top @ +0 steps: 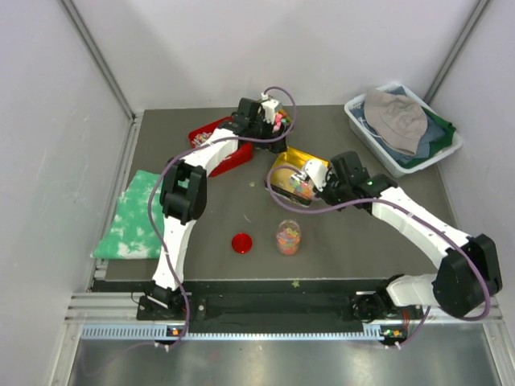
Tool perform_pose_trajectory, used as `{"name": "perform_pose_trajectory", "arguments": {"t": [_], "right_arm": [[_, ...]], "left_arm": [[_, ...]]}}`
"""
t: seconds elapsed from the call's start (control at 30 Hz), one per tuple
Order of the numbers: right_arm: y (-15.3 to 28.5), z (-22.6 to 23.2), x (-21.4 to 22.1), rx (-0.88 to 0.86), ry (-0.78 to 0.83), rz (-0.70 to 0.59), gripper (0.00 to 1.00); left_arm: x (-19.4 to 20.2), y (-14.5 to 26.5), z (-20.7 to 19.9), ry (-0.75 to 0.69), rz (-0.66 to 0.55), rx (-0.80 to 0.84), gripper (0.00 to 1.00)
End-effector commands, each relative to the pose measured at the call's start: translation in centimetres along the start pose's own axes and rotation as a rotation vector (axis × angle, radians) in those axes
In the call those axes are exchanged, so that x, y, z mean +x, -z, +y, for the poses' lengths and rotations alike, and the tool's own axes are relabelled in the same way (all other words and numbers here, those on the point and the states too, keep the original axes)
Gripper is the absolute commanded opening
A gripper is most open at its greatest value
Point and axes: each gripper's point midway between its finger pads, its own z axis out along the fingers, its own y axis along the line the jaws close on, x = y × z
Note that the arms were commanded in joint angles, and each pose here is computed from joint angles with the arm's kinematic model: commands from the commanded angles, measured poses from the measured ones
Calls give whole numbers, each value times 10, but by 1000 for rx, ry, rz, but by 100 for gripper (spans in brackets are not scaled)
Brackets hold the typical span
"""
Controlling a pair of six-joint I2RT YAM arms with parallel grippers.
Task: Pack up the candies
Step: Scoop the fake candies from the storage box.
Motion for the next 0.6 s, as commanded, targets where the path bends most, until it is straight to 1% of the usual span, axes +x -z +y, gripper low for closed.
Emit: {"name": "perform_pose_trajectory", "arguments": {"t": [0.0, 0.07, 0.1, 0.17, 0.2, 0.23, 0.3, 0.33, 0.5, 0.57], "right_arm": [[38, -2, 1, 4, 114, 17, 0], [48, 4, 4, -11, 151, 35, 0], [58, 9, 6, -21, 159, 43, 0], [66, 16, 8, -46, 175, 49, 0], [73, 21, 12, -62, 182, 58, 0], [75, 23, 14, -71, 192, 60, 0], [79, 28, 20, -83, 232, 70, 0], [86, 31, 23, -86, 250, 70, 0], [106, 38, 17, -94, 328, 67, 0], [113, 40, 16, -96, 357, 66, 0]], "left_arm": [[-44, 45, -13, -46, -67, 5, 99], [-35, 52, -8, -51, -36, -6, 99], [-39, 61, -6, -54, -46, -13, 99], [-23, 65, 0, -46, -9, -23, 99], [-24, 74, 4, -45, -15, -31, 99], [-13, 76, 7, -43, 10, -35, 99], [-8, 88, 15, -37, 18, -51, 99], [3, 90, 17, -33, 41, -46, 99], [26, 113, 28, -12, 84, -55, 99], [29, 121, 33, -20, 85, -57, 99]]}}
